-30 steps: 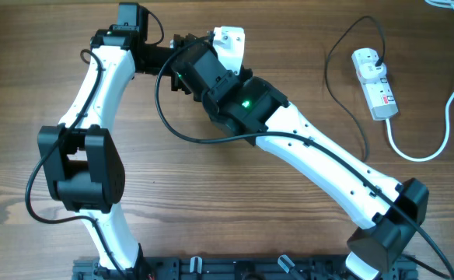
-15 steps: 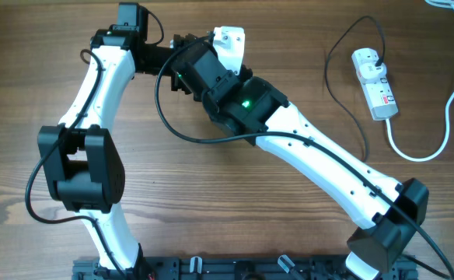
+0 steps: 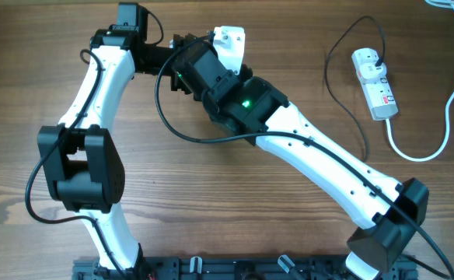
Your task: Plug charger to phone and switch on socket
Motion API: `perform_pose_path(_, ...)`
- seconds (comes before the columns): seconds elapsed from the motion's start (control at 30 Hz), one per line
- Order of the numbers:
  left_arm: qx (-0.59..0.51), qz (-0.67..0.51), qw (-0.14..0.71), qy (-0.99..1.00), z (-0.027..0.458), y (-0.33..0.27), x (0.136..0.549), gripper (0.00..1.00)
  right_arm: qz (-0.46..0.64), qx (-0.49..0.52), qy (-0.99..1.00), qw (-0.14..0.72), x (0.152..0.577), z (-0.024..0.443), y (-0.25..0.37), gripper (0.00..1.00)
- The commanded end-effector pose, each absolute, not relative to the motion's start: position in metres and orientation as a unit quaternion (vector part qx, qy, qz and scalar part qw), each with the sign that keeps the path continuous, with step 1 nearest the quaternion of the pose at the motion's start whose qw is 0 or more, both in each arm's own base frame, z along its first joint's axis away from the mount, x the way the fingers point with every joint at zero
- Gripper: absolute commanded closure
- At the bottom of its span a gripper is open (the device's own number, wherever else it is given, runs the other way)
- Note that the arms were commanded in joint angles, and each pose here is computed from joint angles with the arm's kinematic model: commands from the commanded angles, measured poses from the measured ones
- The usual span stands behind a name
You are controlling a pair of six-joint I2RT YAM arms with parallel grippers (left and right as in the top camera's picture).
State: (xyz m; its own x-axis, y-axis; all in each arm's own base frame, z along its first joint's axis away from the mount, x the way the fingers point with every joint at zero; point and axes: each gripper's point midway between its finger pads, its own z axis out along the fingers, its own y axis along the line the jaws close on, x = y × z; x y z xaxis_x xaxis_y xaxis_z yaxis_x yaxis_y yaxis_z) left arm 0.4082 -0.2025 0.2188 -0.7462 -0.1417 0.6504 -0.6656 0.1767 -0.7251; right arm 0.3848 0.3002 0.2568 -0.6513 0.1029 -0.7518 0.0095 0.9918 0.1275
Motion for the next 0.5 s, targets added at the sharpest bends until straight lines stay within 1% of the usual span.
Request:
perform_pose_path(0.0,0.255,0.595,0.219,-0.73,0.2411,-0.2046,0.4013,0.33,0.05,0.038,0.905,0.421,0.3923,0.2546,0.3008,0.93)
perform_pose_path(0.2,0.255,0.595,0.219,-0.73,0.2411,-0.2046,0.4013,0.33,0.049,0.038,0.905,0.421,0.3922,0.2545,0.3007,0.93)
perform_pose_path(0.3,0.255,0.595,0.219,-0.73,0.2411,-0.2046,0.4013,0.33,0.049,0.038,0.905,0.421,0.3923,0.2546,0.3008,0.95)
perform_pose_path(0.47,0.255,0.595,0.219,-0.73,0.2411,-0.2046,0.4013,0.33,0.051,0.038,0.904,0.422,0.3927,0.2551,0.3011,0.95)
